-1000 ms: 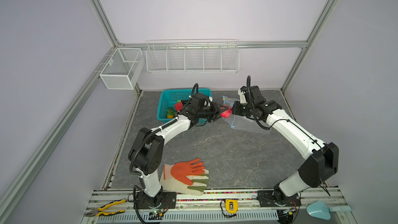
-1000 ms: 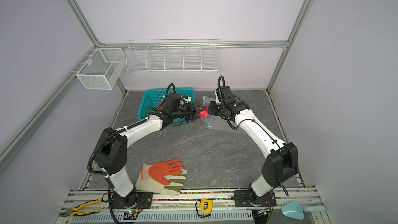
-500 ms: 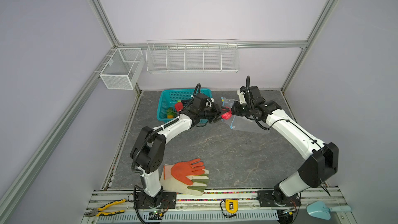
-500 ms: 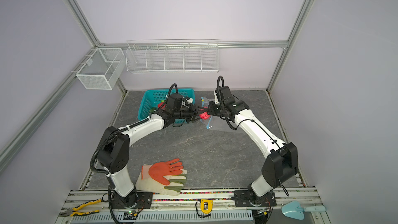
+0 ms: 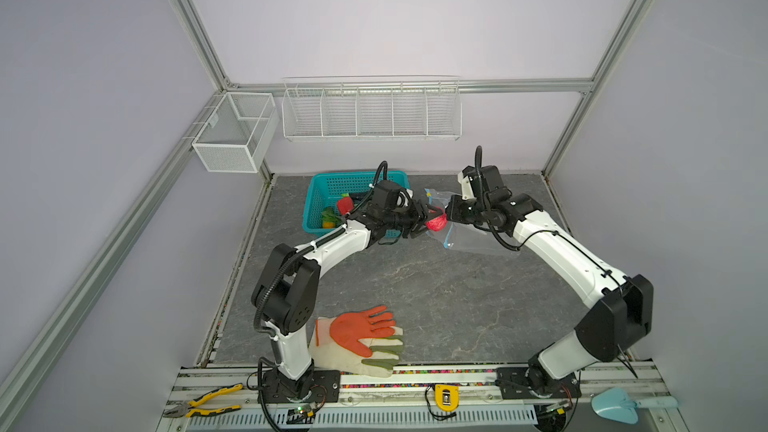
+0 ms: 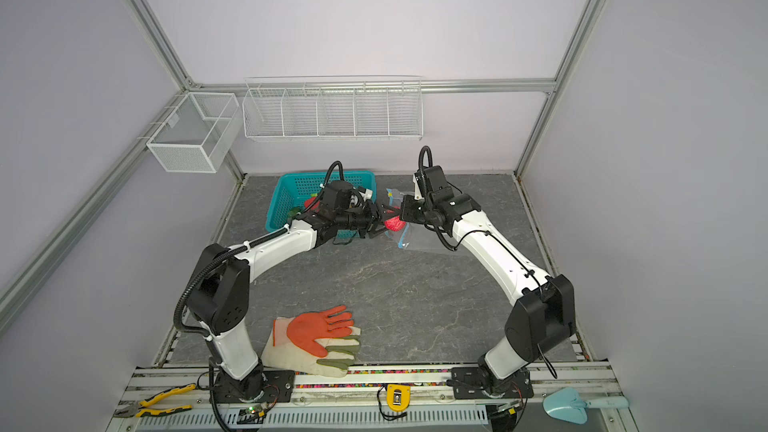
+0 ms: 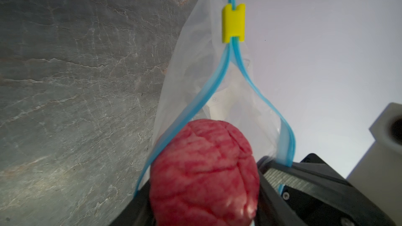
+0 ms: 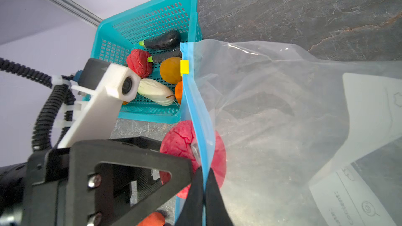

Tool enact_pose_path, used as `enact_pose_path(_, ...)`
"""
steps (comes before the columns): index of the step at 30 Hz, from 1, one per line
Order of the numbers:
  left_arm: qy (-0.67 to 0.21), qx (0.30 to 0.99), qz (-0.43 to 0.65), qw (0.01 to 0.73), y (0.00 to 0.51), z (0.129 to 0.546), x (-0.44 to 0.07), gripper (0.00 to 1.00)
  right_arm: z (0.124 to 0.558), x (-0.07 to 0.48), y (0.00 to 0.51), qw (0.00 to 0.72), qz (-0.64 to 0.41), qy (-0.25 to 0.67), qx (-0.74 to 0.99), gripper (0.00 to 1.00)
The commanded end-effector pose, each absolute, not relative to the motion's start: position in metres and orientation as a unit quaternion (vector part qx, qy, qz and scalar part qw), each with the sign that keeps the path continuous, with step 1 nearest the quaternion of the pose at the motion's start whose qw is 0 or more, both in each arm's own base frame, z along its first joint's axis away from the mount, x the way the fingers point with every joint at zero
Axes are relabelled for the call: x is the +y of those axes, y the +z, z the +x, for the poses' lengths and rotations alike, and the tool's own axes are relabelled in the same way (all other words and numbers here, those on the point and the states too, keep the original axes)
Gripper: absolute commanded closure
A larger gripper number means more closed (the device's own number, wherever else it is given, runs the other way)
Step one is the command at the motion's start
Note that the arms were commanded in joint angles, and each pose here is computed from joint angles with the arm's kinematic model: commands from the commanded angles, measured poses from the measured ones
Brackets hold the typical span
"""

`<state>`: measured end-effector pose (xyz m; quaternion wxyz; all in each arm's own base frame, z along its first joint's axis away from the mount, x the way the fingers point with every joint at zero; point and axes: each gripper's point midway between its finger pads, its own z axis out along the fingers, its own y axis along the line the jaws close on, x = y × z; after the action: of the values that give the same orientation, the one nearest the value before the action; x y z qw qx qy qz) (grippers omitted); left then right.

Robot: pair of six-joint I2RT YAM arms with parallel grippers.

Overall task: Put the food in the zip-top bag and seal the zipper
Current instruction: 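Lower the cabbage into the bag and open the left gripper, then withdraw the left gripper from the bag back over the teal basket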

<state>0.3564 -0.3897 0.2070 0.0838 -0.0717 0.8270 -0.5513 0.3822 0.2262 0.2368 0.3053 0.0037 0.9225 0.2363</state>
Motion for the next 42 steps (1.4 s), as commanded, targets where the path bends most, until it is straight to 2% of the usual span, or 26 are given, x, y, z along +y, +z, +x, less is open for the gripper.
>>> enact_pose_path(1, -0.559, 0.822, -0.059, 0.090, 0.218, 0.358, -0.395, 0.37, 0.386, 0.233, 0.243, 0.314, -0.008, 0.243, 0.918, 0.94)
enact_pose_path(11, -0.560, 0.822, -0.058, 0.091, 0.218, 0.359, -0.395, 0.34, 0.386, 0.233, 0.242, 0.314, -0.008, 0.244, 0.918, 0.94)
enact_pose_path(28, -0.562, 0.820, -0.054, 0.097, 0.224, 0.358, -0.394, 0.34, 0.385, 0.232, 0.242, 0.314, -0.008, 0.242, 0.918, 0.94)
enact_pose_path(42, -0.509, 0.841, -0.025, 0.183, 0.252, 0.364, -0.358, 0.36, 0.383, 0.230, 0.238, 0.311, -0.007, 0.239, 0.920, 0.93)
